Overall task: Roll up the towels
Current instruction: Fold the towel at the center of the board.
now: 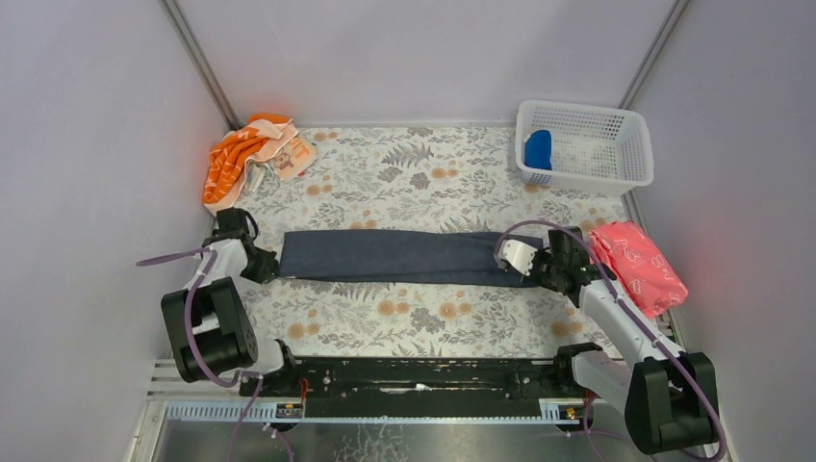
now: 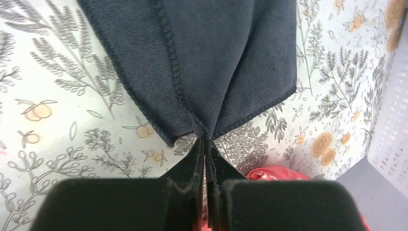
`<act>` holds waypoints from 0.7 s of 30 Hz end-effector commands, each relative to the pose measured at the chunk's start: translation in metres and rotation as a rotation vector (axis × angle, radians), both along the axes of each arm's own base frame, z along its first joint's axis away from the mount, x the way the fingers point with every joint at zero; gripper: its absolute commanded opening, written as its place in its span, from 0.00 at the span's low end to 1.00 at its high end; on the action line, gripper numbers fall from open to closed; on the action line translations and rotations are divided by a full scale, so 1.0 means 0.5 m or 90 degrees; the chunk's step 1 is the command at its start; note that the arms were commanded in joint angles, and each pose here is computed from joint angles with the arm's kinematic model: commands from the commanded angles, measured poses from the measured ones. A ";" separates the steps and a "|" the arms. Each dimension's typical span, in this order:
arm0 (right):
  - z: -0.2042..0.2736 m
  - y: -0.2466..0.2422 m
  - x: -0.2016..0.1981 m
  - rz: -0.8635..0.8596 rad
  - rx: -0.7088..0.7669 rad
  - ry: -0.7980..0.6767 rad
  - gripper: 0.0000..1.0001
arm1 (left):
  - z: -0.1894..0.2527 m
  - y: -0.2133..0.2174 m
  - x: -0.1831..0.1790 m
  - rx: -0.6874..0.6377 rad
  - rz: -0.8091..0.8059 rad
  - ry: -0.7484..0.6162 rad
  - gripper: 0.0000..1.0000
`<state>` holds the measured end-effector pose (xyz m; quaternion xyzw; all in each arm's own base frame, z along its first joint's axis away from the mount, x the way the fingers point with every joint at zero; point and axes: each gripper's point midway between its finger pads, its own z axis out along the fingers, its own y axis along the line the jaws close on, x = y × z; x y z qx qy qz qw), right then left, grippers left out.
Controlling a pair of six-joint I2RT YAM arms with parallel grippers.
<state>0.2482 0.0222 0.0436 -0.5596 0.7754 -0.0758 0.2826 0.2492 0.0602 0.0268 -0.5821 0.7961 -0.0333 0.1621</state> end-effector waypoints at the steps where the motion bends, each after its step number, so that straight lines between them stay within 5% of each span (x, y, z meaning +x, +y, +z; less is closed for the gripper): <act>1: -0.018 0.026 -0.047 0.064 0.008 0.043 0.06 | 0.016 0.035 0.026 0.027 0.016 -0.018 0.06; 8: -0.036 0.025 -0.072 0.100 -0.020 0.062 0.10 | 0.010 0.049 0.022 0.020 0.025 -0.008 0.06; 13: -0.037 0.022 -0.069 0.105 -0.034 0.053 0.24 | -0.005 0.048 0.017 0.001 0.026 0.001 0.06; 21: 0.094 0.022 0.000 0.030 0.003 -0.114 0.44 | -0.003 0.045 0.022 -0.004 0.007 0.003 0.06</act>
